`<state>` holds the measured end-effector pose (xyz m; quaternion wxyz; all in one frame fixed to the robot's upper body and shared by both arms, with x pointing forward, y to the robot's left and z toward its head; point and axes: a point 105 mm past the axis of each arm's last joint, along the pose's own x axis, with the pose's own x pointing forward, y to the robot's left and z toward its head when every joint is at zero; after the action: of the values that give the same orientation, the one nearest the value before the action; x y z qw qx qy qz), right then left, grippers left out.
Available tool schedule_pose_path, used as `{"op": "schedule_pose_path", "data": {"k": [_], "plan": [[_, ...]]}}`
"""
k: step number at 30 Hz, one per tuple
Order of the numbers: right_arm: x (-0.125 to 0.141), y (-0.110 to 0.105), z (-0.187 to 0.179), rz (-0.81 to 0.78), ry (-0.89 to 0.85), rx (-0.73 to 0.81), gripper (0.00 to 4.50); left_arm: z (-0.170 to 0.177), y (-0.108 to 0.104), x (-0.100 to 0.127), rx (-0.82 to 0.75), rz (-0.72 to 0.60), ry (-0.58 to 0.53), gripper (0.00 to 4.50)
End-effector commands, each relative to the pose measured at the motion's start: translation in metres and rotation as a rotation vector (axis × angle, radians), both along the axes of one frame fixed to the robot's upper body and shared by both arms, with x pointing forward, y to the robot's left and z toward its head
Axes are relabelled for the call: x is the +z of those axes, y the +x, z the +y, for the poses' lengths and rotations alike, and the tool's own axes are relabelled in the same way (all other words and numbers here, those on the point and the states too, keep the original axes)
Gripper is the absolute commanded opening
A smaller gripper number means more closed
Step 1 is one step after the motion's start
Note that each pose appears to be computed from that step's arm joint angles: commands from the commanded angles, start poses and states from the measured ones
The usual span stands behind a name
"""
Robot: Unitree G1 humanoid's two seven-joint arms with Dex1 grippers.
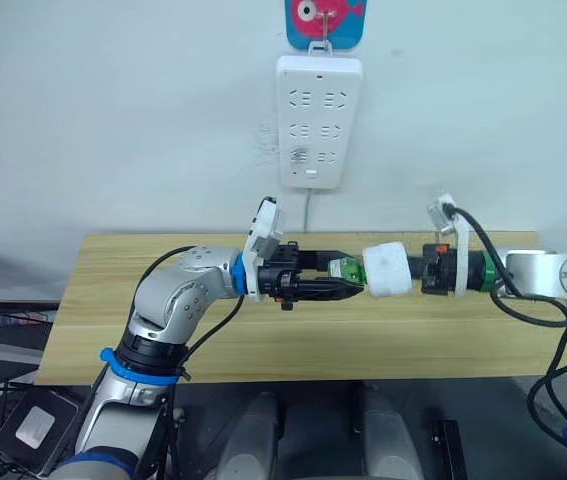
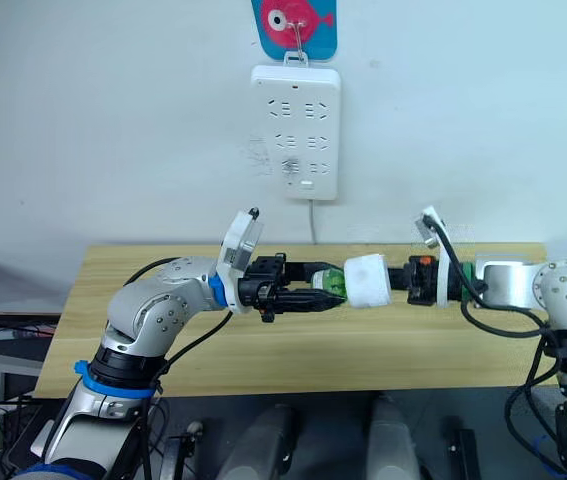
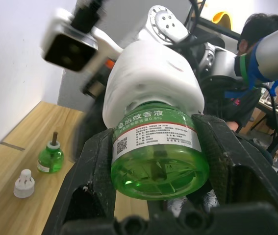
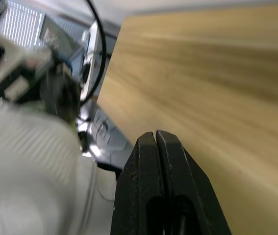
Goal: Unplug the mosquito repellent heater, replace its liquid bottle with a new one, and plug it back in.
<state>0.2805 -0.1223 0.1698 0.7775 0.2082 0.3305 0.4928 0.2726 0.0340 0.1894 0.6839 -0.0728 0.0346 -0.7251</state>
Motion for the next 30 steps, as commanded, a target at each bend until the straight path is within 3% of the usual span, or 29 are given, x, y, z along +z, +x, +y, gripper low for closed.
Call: {"op": "schedule_pose_path", "data": {"k": [1,5,10,30], "plan": [[0.021,-0.022,0.009,-0.044,0.074,0.109,0.06,-0.001,0.0,0.005,0.021,-0.034,-0.02,2.24],[0.021,-0.043,0.016,-0.01,0.104,0.174,0.06,-0.001,0.004,0.002,0.053,-0.043,-0.006,2.24],[0.029,-0.056,0.021,0.014,0.154,0.201,0.06,-0.001,0.005,-0.007,0.067,-0.051,0.034,2.24],[0.061,-0.039,0.028,-0.073,0.193,0.197,0.06,-0.001,-0.012,-0.011,-0.028,-0.042,0.059,2.24]]}}
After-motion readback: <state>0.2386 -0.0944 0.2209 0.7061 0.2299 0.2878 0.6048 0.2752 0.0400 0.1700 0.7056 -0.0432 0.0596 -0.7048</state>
